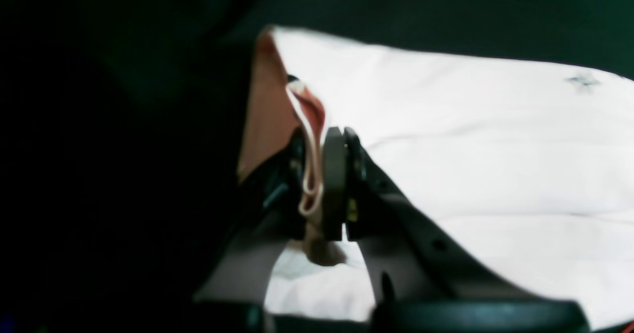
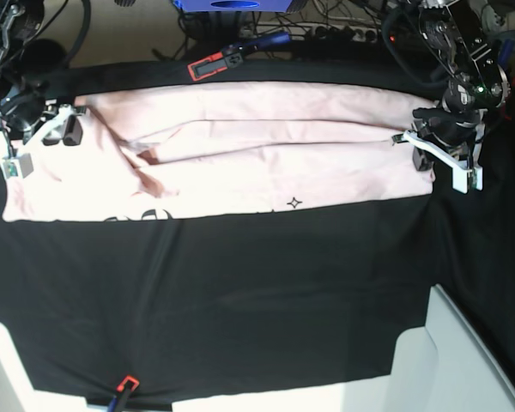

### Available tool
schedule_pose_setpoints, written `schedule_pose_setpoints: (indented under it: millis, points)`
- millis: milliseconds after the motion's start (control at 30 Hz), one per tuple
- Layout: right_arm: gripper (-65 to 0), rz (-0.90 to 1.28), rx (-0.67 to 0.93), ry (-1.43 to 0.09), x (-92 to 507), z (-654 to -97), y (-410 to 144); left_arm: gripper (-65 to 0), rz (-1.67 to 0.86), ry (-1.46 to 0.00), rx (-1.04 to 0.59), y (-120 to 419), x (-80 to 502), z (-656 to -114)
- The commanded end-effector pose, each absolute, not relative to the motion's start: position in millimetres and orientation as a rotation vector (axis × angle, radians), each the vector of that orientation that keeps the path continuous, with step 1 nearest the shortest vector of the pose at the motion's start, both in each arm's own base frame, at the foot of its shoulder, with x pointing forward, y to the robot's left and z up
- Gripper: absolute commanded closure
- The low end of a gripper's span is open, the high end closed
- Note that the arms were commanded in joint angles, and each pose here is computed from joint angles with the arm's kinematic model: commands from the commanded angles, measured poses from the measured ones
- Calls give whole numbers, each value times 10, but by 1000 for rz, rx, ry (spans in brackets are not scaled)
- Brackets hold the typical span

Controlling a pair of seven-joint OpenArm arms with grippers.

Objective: Fold the T-shirt properly
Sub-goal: 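Hold both strip ends and pull them taut with both grippers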

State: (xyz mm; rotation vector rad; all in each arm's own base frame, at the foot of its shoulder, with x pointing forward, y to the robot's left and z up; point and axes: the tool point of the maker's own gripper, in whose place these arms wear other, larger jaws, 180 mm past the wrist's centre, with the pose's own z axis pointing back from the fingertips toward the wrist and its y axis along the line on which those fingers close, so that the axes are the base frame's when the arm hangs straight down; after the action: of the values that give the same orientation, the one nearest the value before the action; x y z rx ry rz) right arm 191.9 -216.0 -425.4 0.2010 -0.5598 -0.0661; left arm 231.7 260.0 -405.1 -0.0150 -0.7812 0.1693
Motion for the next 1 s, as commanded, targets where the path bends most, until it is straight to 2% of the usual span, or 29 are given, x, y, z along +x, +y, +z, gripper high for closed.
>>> schedule_pose_setpoints:
  millis: [0,500,733,967]
  points:
    - [-252,-56,197,-593,1980,-4180,-2183,0,149,-834,-16,2575,2396,-3914]
    - [-252,-56,197,-574,1896,-4218,-2181,0,204,-748,-54,2603,2312,-4273]
    - [-252,-57,197,-572,1889,-4221,-2181,0,261,-749,-22,2844,2288,-4284]
    - [-252,-57,198,-573,1891,-4220,-2179,0,291,-674,-51,2838,2175,-4554]
